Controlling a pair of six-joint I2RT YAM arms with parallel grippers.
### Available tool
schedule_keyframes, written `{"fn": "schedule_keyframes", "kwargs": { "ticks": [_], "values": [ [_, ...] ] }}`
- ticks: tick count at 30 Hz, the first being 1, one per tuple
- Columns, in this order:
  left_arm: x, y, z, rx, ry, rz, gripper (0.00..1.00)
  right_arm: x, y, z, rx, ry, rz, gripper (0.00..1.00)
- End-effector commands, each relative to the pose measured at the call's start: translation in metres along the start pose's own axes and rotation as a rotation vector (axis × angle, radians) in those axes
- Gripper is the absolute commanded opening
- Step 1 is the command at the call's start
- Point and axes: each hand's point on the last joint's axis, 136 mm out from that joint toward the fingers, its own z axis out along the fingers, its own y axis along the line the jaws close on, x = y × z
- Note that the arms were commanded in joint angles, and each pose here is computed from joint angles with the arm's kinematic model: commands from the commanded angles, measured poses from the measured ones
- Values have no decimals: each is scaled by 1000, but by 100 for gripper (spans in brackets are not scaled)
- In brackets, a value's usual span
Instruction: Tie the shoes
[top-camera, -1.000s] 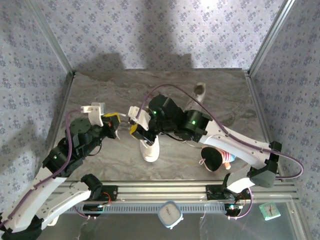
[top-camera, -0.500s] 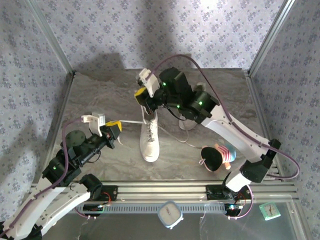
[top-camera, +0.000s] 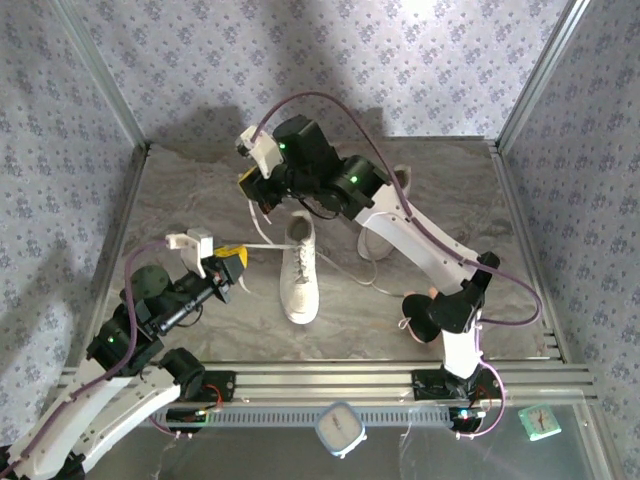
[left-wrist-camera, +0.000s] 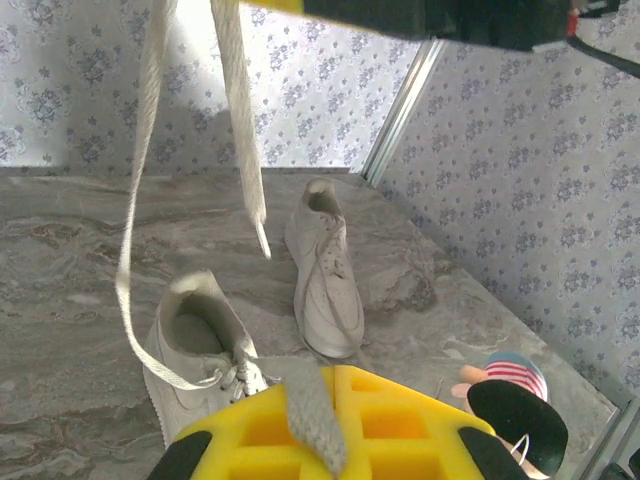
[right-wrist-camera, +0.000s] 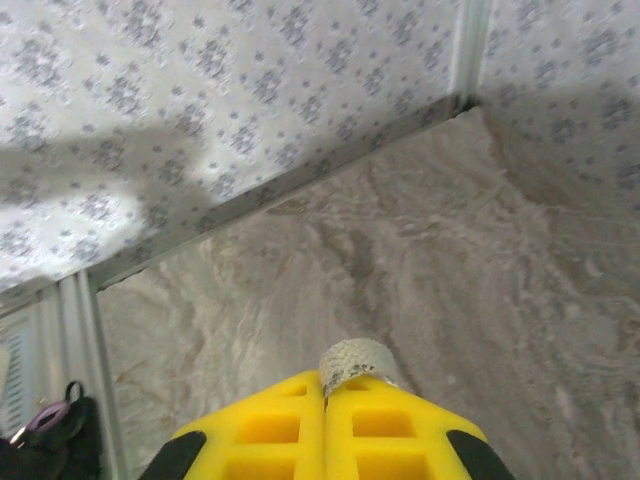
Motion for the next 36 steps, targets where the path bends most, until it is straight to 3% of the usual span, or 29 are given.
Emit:
{"fn": "schedule_keyframes", "kwargs": {
  "ticks": [1, 11, 21, 26, 30, 36],
  "values": [
    [-10, -6, -1, 34, -47, 12, 0, 12, 33, -7, -120, 56, -4, 0],
    [-6, 8, -2, -37, -55, 34, 0, 41, 22, -40, 42, 66, -26, 0],
    [3, -37, 27, 217, 7, 408, 0, 63, 21, -66, 59, 75, -12, 0],
    [1, -33, 30, 188, -7, 619, 0, 68, 18, -69, 52, 77, 4, 0],
    [-4, -20, 33, 106, 7, 684, 0, 71, 17, -68, 43, 89, 7, 0],
    [-1, -16, 37, 92, 39, 770, 0, 79, 26, -72, -6, 90, -15, 0]
  ]
}}
